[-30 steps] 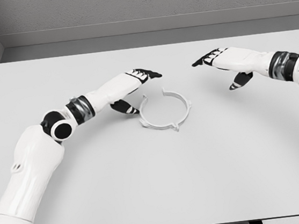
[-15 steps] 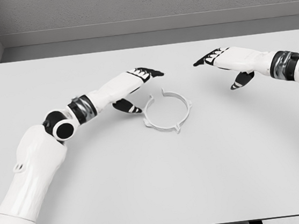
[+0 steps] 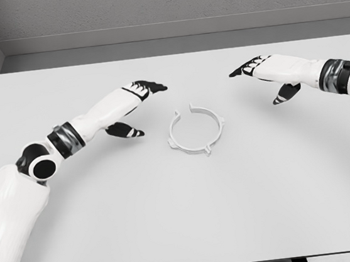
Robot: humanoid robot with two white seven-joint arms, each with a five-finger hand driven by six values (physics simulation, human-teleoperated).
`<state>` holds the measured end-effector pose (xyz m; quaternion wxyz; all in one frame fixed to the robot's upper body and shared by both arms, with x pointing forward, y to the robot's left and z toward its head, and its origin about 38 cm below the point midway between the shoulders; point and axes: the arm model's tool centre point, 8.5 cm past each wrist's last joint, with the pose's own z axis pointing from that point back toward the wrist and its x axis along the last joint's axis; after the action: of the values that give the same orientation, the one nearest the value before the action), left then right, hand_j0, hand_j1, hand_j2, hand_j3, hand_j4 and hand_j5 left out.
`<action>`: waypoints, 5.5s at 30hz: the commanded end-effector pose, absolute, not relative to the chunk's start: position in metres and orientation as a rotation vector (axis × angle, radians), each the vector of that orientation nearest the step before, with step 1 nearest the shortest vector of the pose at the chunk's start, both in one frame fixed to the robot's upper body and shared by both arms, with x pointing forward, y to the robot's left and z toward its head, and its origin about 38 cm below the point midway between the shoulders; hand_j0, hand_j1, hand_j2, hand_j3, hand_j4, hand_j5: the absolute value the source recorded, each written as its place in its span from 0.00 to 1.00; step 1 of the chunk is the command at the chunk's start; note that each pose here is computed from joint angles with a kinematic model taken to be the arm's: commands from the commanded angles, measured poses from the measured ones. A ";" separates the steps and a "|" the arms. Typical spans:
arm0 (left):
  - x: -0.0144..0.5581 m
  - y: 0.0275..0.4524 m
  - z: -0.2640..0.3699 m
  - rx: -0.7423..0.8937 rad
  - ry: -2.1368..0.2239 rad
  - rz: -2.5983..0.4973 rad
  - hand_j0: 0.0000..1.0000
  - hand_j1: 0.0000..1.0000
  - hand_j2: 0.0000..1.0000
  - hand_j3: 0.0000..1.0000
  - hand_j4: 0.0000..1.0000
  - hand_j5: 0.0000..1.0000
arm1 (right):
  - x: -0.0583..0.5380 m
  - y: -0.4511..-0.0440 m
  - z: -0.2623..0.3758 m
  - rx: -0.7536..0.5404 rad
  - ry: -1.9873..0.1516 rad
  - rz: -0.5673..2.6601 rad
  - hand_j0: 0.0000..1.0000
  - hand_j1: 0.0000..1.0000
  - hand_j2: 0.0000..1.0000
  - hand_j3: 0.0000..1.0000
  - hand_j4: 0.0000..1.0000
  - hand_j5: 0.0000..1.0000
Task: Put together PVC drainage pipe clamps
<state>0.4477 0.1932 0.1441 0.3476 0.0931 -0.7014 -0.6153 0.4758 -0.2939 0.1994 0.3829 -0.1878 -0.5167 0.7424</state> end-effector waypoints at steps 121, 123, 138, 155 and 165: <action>0.444 0.278 0.163 0.186 -1.766 -1.517 1.00 1.00 1.00 1.00 1.00 1.00 | 0.453 -0.315 0.216 -0.451 -1.323 1.923 1.00 1.00 1.00 1.00 1.00 1.00; 0.454 0.243 0.145 0.193 -1.745 -1.567 1.00 1.00 1.00 1.00 1.00 1.00 | 0.452 -0.315 0.216 -0.452 -1.324 1.925 1.00 1.00 1.00 1.00 1.00 1.00; 0.468 0.125 0.132 0.115 -1.803 -1.641 1.00 1.00 1.00 1.00 1.00 1.00 | 0.449 -0.328 0.215 -0.466 -1.267 1.956 1.00 1.00 1.00 1.00 1.00 1.00; 0.473 0.125 0.126 0.122 -1.771 -1.650 1.00 1.00 1.00 1.00 1.00 1.00 | 0.441 -0.329 0.223 -0.482 -1.262 2.024 1.00 1.00 1.00 1.00 1.00 1.00; 0.474 0.121 0.120 0.107 -1.755 -1.642 1.00 1.00 1.00 1.00 1.00 1.00 | 0.442 -0.328 0.228 -0.491 -1.269 2.027 1.00 1.00 1.00 1.00 1.00 1.00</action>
<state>0.4739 0.1207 0.1224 0.3545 0.0439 -0.6803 -0.6400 0.4418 -0.3280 0.2264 0.3422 -0.1885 -0.4873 0.7810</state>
